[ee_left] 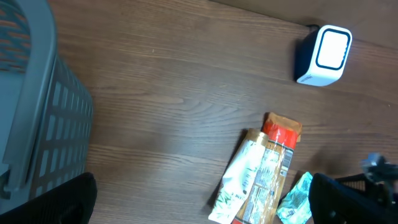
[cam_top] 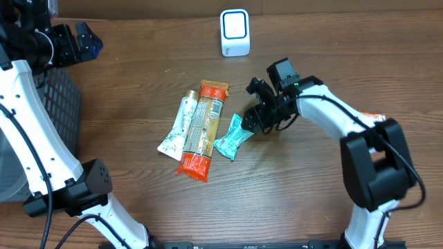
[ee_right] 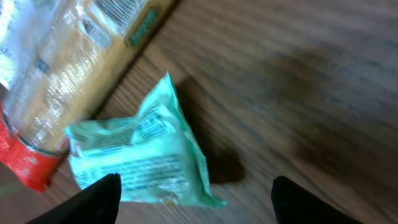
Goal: Scan the item barcode
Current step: 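Reach the right gripper to the mint-green wipes pack and grasp it, then hold the green wipes pack over the scanner window, then place the green pack beside the Kleenex pack at right and release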
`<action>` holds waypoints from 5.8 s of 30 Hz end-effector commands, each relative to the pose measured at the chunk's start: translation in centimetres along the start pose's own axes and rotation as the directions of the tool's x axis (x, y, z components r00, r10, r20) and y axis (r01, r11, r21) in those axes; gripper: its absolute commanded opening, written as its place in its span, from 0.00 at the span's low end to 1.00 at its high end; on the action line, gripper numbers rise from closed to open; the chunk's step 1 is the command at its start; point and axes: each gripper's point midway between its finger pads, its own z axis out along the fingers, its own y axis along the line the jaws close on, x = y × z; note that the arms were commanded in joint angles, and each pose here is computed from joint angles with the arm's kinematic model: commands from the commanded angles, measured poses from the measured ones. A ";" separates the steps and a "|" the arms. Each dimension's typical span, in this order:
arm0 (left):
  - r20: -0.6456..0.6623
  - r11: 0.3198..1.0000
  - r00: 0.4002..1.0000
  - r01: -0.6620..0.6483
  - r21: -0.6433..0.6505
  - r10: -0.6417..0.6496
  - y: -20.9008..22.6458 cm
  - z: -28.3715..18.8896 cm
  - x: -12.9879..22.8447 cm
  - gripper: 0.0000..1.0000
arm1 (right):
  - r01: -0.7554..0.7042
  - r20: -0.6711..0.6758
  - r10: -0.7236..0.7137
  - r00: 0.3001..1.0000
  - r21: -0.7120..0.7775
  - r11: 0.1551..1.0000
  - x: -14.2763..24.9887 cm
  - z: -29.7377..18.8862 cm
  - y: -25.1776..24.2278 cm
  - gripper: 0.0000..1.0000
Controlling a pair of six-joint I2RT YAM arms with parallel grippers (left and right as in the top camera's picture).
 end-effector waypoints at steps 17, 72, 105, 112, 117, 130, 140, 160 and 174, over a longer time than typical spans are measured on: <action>-0.003 1.000 1.000 -0.024 0.012 0.025 -0.4 0.1 0.0 1.00 | 0.008 -0.047 -0.014 0.999 -0.123 0.992 -0.5 4.7 2.1 0.66; -0.003 1.000 1.000 -0.024 0.012 0.025 -0.4 0.1 0.0 1.00 | -0.389 0.739 0.213 0.639 0.072 0.918 -10.7 -24.8 4.4 0.03; -0.003 1.000 1.000 -0.024 0.012 0.025 -0.4 0.1 0.0 1.00 | 0.088 -0.112 -0.918 0.381 0.993 -0.085 -26.3 -10.3 -4.3 0.04; -0.003 1.000 1.000 -0.024 0.012 0.025 -0.4 0.1 0.0 1.00 | 0.044 -0.098 -0.927 0.363 0.995 -0.088 -27.9 -12.3 -5.0 0.04; -0.003 1.000 1.000 -0.024 0.012 0.025 -0.4 0.1 0.0 1.00 | 0.037 -0.092 -0.941 0.326 0.996 -0.085 -28.5 -12.8 -4.1 0.04; -0.003 1.000 1.000 -0.025 0.012 0.025 -0.4 0.1 0.0 0.99 | 0.079 -0.111 -0.936 0.334 0.993 -0.090 -28.4 -12.0 -4.7 0.04; -0.003 1.000 1.000 -0.024 0.012 0.025 -0.4 0.1 0.0 1.00 | -0.079 0.055 -0.913 0.405 0.997 0.025 -28.3 -16.7 -4.2 0.04; -0.003 1.000 1.000 -0.025 0.012 0.025 -0.4 0.1 0.0 1.00 | -0.576 0.815 0.142 0.562 0.262 0.775 -12.8 -28.1 -1.2 0.04; -0.003 1.000 1.000 -0.024 0.012 0.025 -0.4 0.1 0.0 0.99 | -0.876 0.678 0.568 0.466 0.262 0.406 4.8 -23.7 -20.8 0.04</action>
